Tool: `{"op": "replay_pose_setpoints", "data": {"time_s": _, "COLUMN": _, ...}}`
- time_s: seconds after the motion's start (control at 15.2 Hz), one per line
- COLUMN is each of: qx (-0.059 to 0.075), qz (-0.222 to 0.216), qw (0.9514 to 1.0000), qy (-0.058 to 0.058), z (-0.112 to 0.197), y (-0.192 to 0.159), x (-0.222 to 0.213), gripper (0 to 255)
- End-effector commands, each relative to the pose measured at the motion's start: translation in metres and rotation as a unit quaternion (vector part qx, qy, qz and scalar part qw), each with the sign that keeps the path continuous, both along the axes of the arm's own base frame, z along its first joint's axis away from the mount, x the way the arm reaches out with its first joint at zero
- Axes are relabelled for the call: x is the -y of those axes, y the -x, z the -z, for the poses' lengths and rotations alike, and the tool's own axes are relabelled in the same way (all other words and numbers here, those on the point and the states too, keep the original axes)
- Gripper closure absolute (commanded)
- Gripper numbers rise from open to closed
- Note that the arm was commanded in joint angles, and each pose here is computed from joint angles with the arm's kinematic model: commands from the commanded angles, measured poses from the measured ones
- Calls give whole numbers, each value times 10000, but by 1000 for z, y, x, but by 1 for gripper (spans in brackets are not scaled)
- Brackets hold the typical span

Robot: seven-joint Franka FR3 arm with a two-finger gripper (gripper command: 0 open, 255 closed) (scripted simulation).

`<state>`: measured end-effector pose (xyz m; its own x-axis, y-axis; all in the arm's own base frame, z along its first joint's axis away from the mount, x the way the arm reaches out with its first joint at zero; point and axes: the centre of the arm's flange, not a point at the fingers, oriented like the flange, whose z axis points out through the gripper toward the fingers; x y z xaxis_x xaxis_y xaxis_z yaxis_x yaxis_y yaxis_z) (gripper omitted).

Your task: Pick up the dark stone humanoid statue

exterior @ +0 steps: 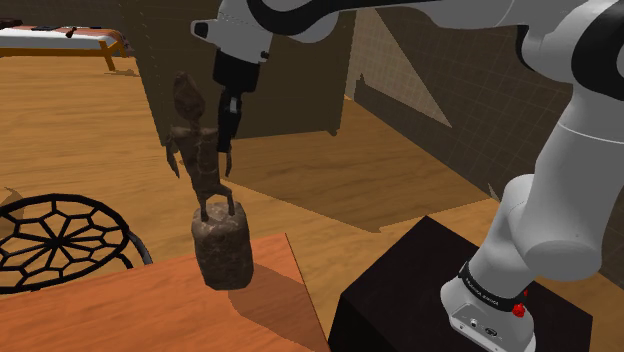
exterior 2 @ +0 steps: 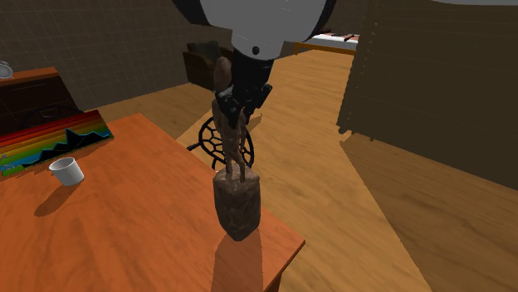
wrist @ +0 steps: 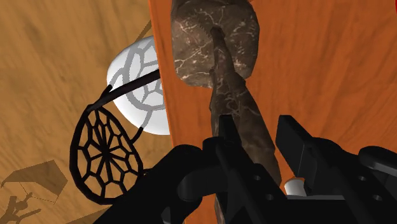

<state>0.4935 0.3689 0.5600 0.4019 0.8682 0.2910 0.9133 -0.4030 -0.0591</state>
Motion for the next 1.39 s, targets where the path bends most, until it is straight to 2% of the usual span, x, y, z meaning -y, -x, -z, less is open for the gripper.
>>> {"op": "replay_pose_setpoints", "data": {"time_s": 0.0, "qx": -5, "qz": 6, "qw": 10000, "qy": 2, "z": 1, "y": 0, "x": 0, "gripper": 255}}
{"op": "replay_pose_setpoints", "data": {"time_s": 0.26, "qx": -5, "qz": 6, "qw": 10000, "qy": 1, "z": 1, "y": 0, "x": 0, "gripper": 255}}
{"op": "replay_pose_setpoints", "data": {"time_s": 1.32, "qx": -5, "qz": 6, "qw": 10000, "qy": 1, "z": -79, "y": 0, "x": 0, "gripper": 255}}
